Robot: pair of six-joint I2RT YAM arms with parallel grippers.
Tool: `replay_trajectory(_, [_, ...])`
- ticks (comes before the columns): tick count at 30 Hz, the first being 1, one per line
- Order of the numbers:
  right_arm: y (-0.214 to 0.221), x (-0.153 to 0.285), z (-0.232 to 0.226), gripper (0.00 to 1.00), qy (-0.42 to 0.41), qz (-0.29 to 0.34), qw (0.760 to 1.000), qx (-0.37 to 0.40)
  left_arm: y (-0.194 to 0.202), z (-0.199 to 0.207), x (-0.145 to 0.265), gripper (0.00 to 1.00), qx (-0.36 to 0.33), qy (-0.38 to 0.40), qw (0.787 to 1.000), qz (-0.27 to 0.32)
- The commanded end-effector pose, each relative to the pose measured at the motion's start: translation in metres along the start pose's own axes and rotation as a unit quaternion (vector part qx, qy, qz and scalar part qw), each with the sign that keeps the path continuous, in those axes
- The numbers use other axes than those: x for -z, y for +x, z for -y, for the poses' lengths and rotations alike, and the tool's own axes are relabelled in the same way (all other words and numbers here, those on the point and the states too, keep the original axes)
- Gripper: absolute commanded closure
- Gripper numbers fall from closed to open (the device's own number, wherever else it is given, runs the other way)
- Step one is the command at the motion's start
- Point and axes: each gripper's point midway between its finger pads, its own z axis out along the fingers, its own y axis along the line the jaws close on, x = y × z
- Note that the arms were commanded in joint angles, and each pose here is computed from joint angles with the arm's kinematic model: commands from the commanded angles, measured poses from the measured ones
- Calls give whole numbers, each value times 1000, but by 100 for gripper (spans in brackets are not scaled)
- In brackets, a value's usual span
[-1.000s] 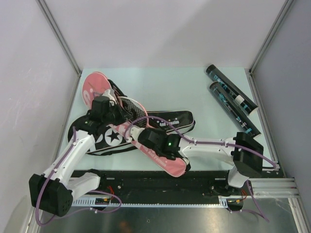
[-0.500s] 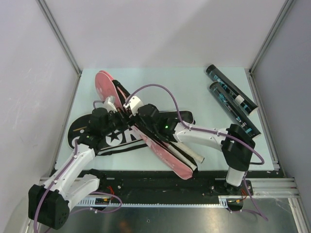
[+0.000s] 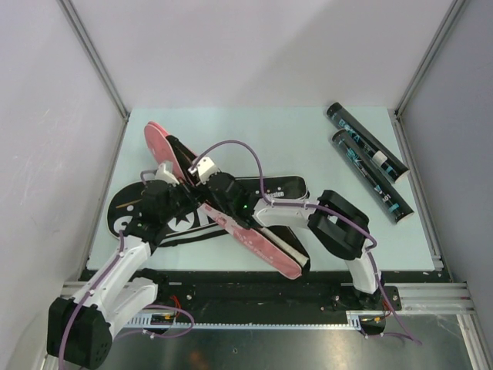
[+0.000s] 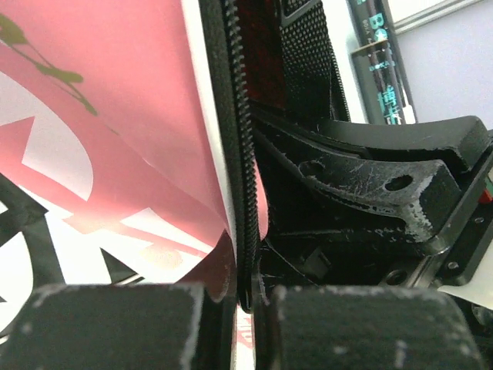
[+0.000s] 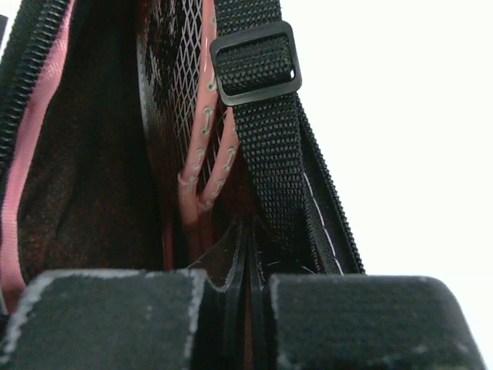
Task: Pack up the badminton gear
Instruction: Place the racket in the racket bag, then adjust the racket in the racket bag.
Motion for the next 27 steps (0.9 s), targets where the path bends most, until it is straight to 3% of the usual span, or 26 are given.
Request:
replay_trajectory(1, [-24,-7,-34,98,-34,55,996,-63,10,74,25,100,-17,159,986,-41])
replay_trajectory(2, [-14,0,-44,61,-68,25,995,-74,10,74,26,100,-17,160,986,-40])
replay_trajectory(3, [-25,10,-44,47,-88,21,993,-82,10,74,26,100,-18,160,986,-39])
replay_trajectory(5, [-6,29,-45,41,-129,-50,987,-77,8,74,28,100,-23,158,987,-33])
replay_trajectory(6, [-24,45,-38,37,-144,-48,985,-81,7,74,29,100,-28,156,987,-30])
replay_trajectory(9, [-9,89,-32,29,-187,-115,974,-62,2,77,32,100,-37,157,987,-22])
replay_trajectory(10, [-30,108,-22,25,-201,-100,972,-69,2,77,32,100,-37,157,987,-22])
replay_trajectory(11, [-23,123,-19,18,-218,-127,965,-75,3,77,32,100,-37,158,986,-25])
replay_trajectory(13, [-31,142,4,15,-223,-140,958,-118,6,76,31,100,-35,157,986,-31])
replay_trajectory(17, [7,175,40,15,-203,-200,951,-122,4,77,34,99,-37,161,986,-24])
replay_trajectory(24, [64,192,71,20,-174,-244,947,-117,2,83,37,100,-39,169,985,-24])
replay_trajectory(27, [89,182,86,23,-114,-260,950,-132,5,80,36,100,-38,166,985,-29])
